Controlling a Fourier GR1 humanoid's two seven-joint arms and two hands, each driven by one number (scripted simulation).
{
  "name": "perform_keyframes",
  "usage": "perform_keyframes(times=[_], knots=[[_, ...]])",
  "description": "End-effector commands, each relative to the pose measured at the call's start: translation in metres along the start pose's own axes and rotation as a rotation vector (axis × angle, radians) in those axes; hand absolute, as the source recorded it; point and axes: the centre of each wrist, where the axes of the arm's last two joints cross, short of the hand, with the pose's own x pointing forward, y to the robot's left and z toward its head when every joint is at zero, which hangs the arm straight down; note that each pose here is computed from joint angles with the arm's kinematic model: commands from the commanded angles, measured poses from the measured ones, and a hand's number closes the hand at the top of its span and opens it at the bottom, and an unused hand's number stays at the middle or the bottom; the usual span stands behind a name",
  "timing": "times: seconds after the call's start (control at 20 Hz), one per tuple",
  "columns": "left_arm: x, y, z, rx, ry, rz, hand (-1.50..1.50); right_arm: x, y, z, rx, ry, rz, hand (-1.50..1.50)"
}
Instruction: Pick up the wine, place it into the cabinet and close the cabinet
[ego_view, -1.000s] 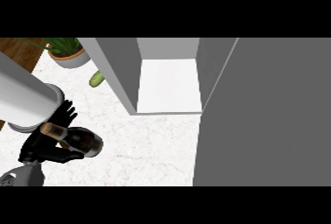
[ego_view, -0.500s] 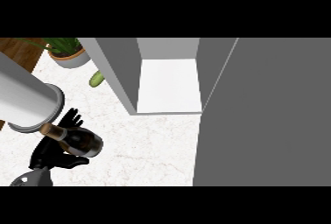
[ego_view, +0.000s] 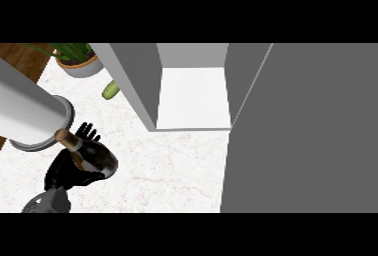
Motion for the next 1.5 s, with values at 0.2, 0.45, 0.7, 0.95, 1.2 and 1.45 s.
perform_keyframes(times=[0.2, 0.45, 0.7, 0.95, 1.2, 1.45], knots=[[-0.005, -0.005, -0.011, -0.039, 0.004, 0.080, -1.50, 0.047, 0.007, 0.033, 0.014, -0.089, -0.055, -1.50], [-0.011, -0.018, -0.017, -0.028, -0.019, 0.067, -1.50, 0.050, 0.000, 0.033, 0.049, -0.070, -0.047, -1.50], [-0.016, -0.025, -0.014, -0.059, -0.022, 0.069, 1.50, 0.042, 0.010, 0.039, 0.029, -0.082, -0.068, -1.50], [-0.009, -0.043, -0.023, -0.073, -0.065, -0.013, 1.50, 0.053, 0.003, 0.041, 0.037, -0.085, -0.053, -1.50], [0.011, -0.046, -0.039, -0.073, -0.152, -0.033, 1.50, 0.047, 0.002, 0.043, 0.046, -0.064, -0.030, -1.50], [-0.021, -0.053, 0.003, 0.013, -0.334, 0.037, 1.50, 0.032, 0.002, 0.028, 0.015, -0.058, -0.045, -1.50]])
